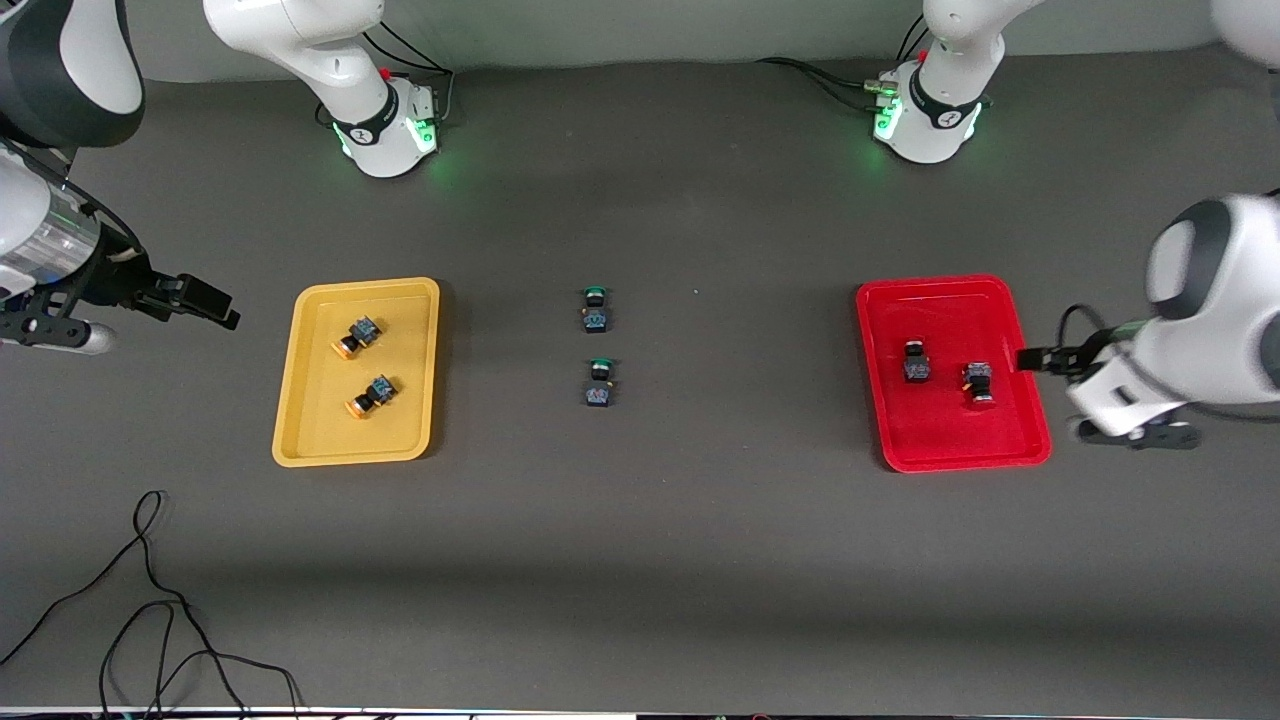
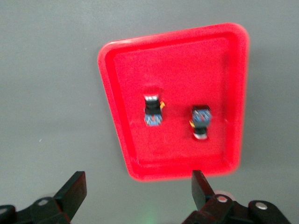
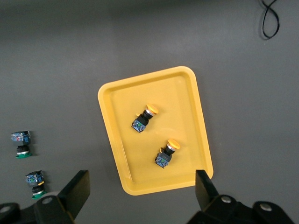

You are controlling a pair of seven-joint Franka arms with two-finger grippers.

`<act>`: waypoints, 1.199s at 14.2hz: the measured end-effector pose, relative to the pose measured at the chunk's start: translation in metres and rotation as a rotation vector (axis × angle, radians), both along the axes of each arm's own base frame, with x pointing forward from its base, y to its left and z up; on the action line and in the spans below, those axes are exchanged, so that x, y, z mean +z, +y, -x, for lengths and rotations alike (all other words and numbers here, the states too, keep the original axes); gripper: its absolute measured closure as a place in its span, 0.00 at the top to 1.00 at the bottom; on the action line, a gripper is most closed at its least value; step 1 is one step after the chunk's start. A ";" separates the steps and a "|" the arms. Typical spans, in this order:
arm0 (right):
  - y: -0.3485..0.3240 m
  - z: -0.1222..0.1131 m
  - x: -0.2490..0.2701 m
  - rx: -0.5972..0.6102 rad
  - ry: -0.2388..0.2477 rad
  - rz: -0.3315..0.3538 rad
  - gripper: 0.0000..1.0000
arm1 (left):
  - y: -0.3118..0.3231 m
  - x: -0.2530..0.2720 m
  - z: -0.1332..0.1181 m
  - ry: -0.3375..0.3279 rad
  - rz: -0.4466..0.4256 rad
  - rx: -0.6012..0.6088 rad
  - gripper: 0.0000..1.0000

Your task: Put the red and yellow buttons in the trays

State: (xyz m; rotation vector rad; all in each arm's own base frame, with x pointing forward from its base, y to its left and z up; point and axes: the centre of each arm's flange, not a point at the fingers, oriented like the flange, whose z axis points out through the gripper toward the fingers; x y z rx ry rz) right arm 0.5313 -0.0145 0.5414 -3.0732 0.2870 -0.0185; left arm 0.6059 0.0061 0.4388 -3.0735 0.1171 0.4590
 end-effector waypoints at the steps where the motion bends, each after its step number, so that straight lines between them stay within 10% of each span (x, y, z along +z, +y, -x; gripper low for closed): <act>1: -0.001 0.002 0.008 0.002 -0.013 0.004 1.00 | 0.002 0.025 0.003 -0.003 0.013 0.005 1.00; 10: -0.008 0.030 0.060 0.099 -0.032 0.060 1.00 | -0.021 0.166 0.057 -0.167 0.040 0.010 1.00; 17: -0.008 0.036 0.064 0.169 0.013 0.058 1.00 | -0.039 0.170 0.062 -0.173 0.039 -0.022 1.00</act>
